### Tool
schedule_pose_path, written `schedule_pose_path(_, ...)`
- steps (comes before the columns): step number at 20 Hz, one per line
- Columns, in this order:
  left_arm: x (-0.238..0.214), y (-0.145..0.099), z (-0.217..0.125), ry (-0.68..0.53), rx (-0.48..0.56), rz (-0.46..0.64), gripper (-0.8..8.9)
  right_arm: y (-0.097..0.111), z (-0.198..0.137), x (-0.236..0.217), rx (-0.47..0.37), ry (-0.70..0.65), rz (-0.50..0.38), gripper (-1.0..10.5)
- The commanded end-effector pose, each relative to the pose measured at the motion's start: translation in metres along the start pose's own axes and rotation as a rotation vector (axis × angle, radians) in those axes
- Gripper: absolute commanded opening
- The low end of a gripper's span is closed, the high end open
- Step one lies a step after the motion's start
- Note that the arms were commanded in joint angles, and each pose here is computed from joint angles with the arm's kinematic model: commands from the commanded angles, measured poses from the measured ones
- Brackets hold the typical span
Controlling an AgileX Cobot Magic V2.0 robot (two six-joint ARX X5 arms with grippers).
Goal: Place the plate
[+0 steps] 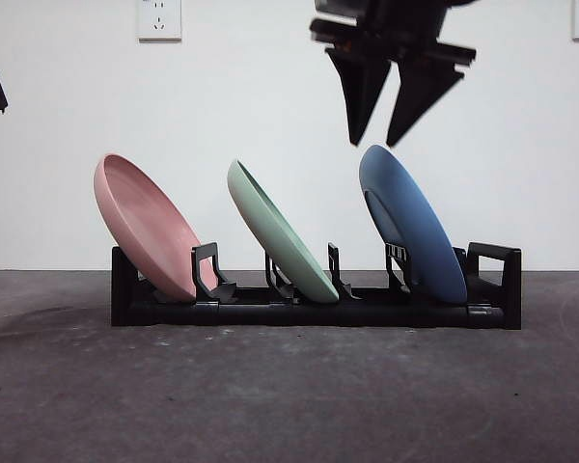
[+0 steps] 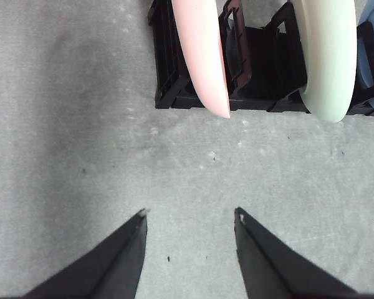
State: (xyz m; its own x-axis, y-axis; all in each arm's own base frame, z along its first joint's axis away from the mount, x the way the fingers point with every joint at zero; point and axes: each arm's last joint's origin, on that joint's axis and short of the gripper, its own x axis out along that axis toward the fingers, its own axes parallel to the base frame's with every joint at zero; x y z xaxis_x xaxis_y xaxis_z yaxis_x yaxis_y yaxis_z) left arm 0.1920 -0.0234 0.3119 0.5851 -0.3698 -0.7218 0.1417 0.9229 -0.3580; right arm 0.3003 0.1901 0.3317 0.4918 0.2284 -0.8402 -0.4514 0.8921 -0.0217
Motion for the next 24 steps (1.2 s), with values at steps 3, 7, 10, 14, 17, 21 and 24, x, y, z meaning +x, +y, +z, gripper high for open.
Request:
schedule_pose_path(3,-0.002,-0.002,0.006,-0.017,0.026,-0.008,2.23,0.004,0.012,-0.006,-0.012,-0.074,-0.044,2.4)
schedule_pose_path(7,-0.002,-0.002,0.006,-0.018,0.026,-0.008,2.23,0.002,0.013,-0.004,-0.010,-0.078,-0.102,2.8)
schedule_pose_path(10,-0.002,-0.002,0.006,-0.018,0.026,-0.008,2.23,0.003,0.013,-0.004,-0.010,-0.079,-0.097,2.7)
schedule_pose_path(14,-0.002,-0.002,0.006,-0.017,0.026,-0.008,2.23,0.004,0.013,0.013,-0.013,-0.041,-0.099,2.7)
schedule_pose_path(17,-0.002,-0.002,0.006,-0.017,0.026,-0.008,2.23,0.004,0.013,0.028,-0.010,-0.004,-0.103,2.7)
schedule_pose_path(21,-0.002,-0.002,0.006,-0.018,0.026,-0.008,2.23,0.005,0.012,0.029,-0.008,0.002,-0.104,0.8)
schedule_pose_path(24,-0.002,-0.002,0.006,-0.018,0.026,-0.008,2.23,0.004,0.011,0.029,-0.010,0.018,-0.107,0.1)
